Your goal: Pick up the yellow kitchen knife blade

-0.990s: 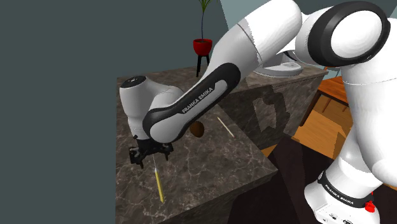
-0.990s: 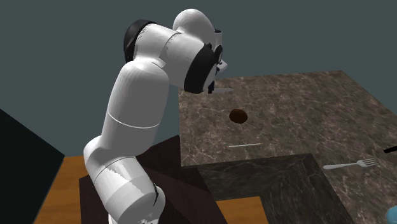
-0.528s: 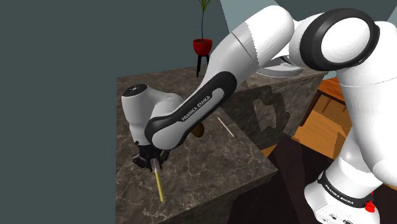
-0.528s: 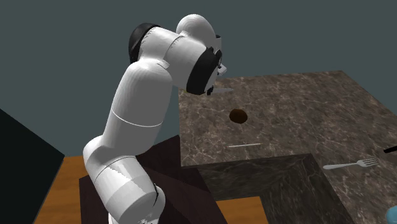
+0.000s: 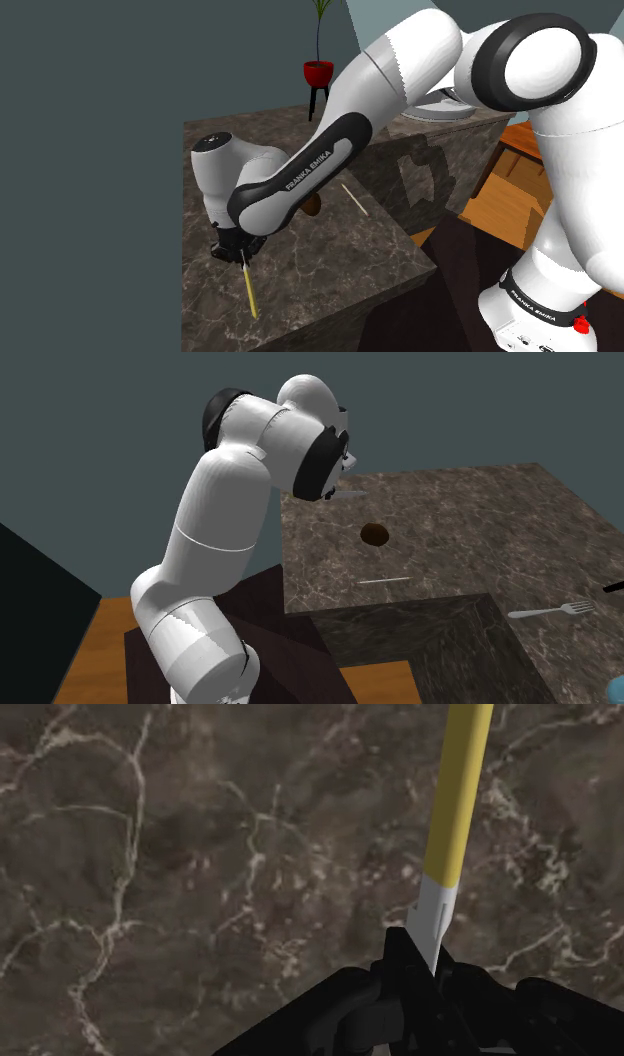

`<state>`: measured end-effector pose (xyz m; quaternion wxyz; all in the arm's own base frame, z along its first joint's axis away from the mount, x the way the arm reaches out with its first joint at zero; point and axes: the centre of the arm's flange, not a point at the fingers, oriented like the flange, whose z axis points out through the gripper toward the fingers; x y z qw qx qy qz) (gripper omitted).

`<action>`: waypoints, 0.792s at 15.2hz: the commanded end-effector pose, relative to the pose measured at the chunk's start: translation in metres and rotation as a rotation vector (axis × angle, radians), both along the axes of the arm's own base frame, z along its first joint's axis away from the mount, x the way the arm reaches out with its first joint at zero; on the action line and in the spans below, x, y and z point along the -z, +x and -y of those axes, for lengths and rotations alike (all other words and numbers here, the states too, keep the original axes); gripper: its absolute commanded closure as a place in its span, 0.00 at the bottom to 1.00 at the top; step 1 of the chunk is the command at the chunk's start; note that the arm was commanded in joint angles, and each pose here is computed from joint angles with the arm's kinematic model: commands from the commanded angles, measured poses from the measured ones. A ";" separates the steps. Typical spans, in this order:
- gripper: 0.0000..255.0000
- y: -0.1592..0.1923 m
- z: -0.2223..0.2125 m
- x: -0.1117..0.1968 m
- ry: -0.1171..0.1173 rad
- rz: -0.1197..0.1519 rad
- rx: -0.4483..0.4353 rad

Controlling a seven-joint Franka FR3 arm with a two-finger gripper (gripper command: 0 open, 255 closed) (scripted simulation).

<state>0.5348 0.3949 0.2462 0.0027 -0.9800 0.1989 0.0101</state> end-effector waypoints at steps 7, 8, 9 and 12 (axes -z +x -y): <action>1.00 0.000 0.000 -0.037 0.000 0.000 0.000; 1.00 0.000 0.000 -0.042 0.000 0.000 0.000; 1.00 0.000 0.000 -0.048 0.000 0.000 0.000; 1.00 0.000 0.000 -0.064 0.000 0.000 0.000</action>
